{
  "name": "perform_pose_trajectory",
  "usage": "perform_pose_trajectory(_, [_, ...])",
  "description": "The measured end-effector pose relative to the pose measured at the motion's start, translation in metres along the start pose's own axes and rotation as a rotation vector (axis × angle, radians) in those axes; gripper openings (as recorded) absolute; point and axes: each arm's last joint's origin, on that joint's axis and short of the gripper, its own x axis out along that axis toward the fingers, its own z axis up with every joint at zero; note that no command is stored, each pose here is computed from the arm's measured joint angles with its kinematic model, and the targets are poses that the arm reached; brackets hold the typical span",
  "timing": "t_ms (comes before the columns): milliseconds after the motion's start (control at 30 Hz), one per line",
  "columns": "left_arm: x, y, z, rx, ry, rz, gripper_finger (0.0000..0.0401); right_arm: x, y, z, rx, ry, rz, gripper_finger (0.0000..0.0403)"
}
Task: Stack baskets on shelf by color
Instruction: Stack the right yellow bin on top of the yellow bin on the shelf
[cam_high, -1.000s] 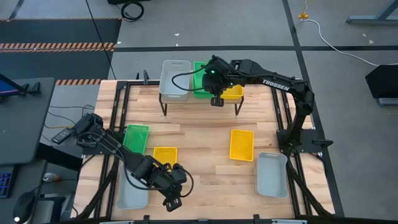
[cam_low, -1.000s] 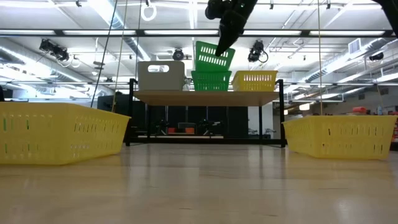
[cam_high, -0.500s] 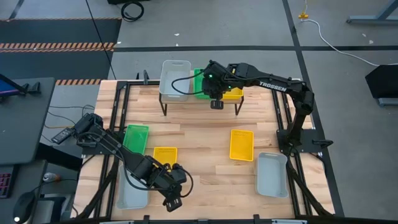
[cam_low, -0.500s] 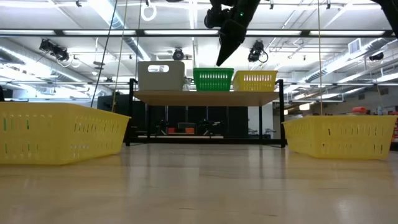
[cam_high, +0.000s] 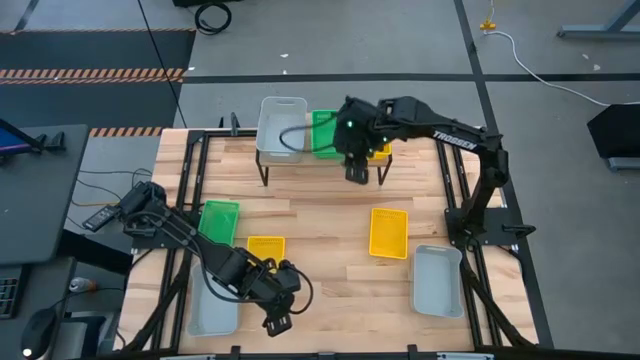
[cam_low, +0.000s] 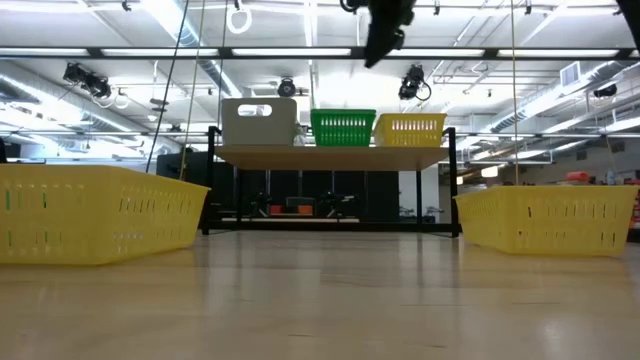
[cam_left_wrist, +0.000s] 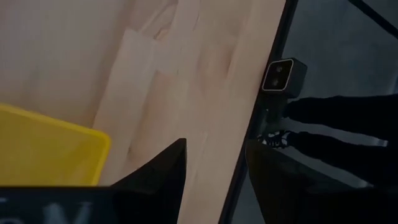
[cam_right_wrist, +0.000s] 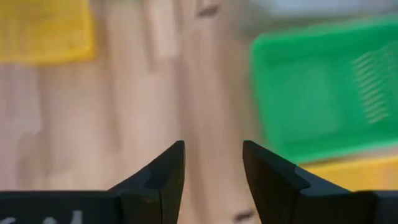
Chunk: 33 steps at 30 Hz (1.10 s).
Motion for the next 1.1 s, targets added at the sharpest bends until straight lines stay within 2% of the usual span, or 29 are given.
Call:
perform_pose_trajectory(333, [0.000,0.005,0.006,0.057,-0.006,0.012,0.0172,0.027,0.060,-0.031,0.038,0.323,0.208,0.0183])
perform_pose_trajectory(633, [0.000,0.005,0.006,0.069,-0.039,0.040,0.0172,0.046,0.126,-0.066,-0.001,0.545,0.237,0.0184])
perform_pose_trajectory(867, [-0.003,0.004,0.003,0.069,-0.052,0.045,0.0172,0.070,0.166,-0.100,-0.048,0.611,0.225,0.0184])
perform_pose_trajectory(1100, [-0.019,0.003,0.005,-0.007,-0.128,0.026,0.0172,0.103,0.184,-0.132,-0.021,0.571,0.224,0.0183])
